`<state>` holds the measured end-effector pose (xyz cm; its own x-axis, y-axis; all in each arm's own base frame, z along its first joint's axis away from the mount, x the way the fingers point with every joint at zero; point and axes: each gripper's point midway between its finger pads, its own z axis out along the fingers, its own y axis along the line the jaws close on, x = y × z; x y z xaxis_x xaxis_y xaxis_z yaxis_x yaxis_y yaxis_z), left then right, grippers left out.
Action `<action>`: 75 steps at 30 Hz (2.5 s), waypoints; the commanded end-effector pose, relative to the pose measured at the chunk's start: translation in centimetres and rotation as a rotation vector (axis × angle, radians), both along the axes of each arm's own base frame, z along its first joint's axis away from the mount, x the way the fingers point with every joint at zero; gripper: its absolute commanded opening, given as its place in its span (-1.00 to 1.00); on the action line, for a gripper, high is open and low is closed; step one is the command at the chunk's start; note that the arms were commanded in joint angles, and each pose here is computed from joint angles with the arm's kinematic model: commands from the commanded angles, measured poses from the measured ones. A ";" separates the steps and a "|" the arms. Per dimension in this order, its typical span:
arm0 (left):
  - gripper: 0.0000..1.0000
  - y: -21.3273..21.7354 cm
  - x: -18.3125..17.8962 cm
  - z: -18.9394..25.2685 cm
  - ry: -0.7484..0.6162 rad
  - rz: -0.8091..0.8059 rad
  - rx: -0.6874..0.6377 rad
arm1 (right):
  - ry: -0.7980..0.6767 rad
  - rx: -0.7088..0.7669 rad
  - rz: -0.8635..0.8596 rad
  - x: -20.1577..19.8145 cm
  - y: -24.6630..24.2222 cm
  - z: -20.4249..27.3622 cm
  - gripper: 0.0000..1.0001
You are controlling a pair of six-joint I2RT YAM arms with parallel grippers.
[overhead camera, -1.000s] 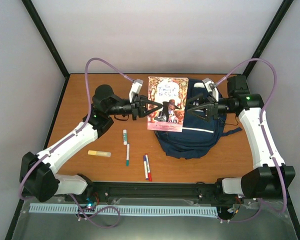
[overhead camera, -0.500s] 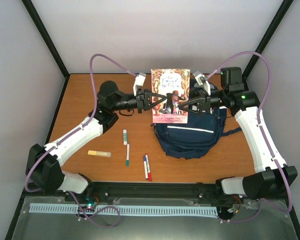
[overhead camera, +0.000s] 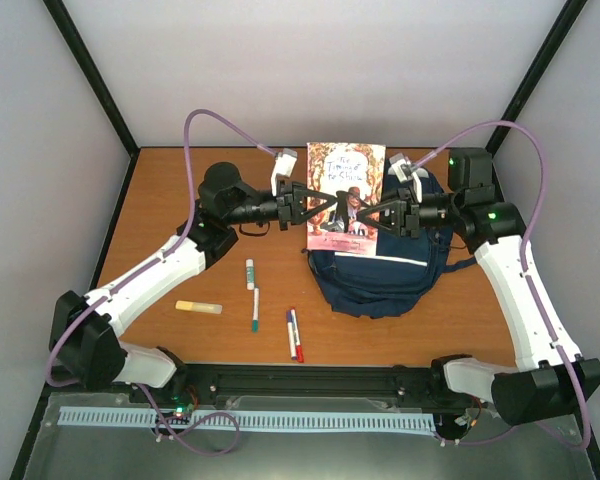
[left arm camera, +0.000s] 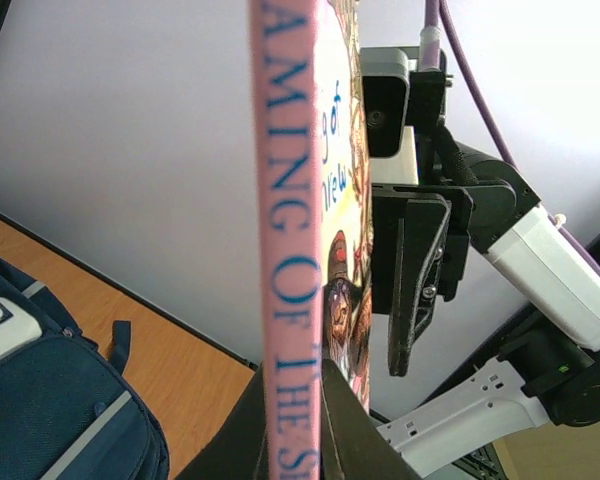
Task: Pack the student bag
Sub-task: Pick up the book from the center of the board, then move the student bag to the center of the board.
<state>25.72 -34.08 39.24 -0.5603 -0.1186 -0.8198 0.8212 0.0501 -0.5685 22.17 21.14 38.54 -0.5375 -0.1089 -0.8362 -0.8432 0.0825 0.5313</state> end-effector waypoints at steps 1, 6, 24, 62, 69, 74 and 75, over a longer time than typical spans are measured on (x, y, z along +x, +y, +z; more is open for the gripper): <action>-0.98 0.8 0.7 2.9 -0.088 0.076 -0.040 | -0.006 -0.006 -0.039 -0.3 -0.1 0.5 -0.52; -0.99 0.8 0.8 2.5 -0.084 0.081 -0.034 | 0.004 -0.038 -0.109 1.0 -0.3 0.1 -0.88; 0.24 4.4 10.5 -12.3 0.286 0.582 0.476 | -0.084 -0.384 -0.651 5.5 -11.9 -8.4 -0.95; -0.08 2.2 26.1 -32.2 0.628 0.610 0.730 | -0.165 -0.349 -0.834 3.7 -16.8 -12.6 -0.95; -0.97 4.0 26.8 -32.3 0.600 0.693 0.768 | -0.156 -0.353 -0.841 3.9 -17.0 -12.9 -0.95; -0.98 7.7 27.4 -31.4 0.635 0.775 0.743 | -0.154 -0.356 -0.843 3.8 -17.0 -12.9 -0.95; -0.98 8.5 27.5 -31.2 0.648 0.781 0.732 | -0.153 -0.355 -0.843 3.8 -17.0 -12.9 -0.94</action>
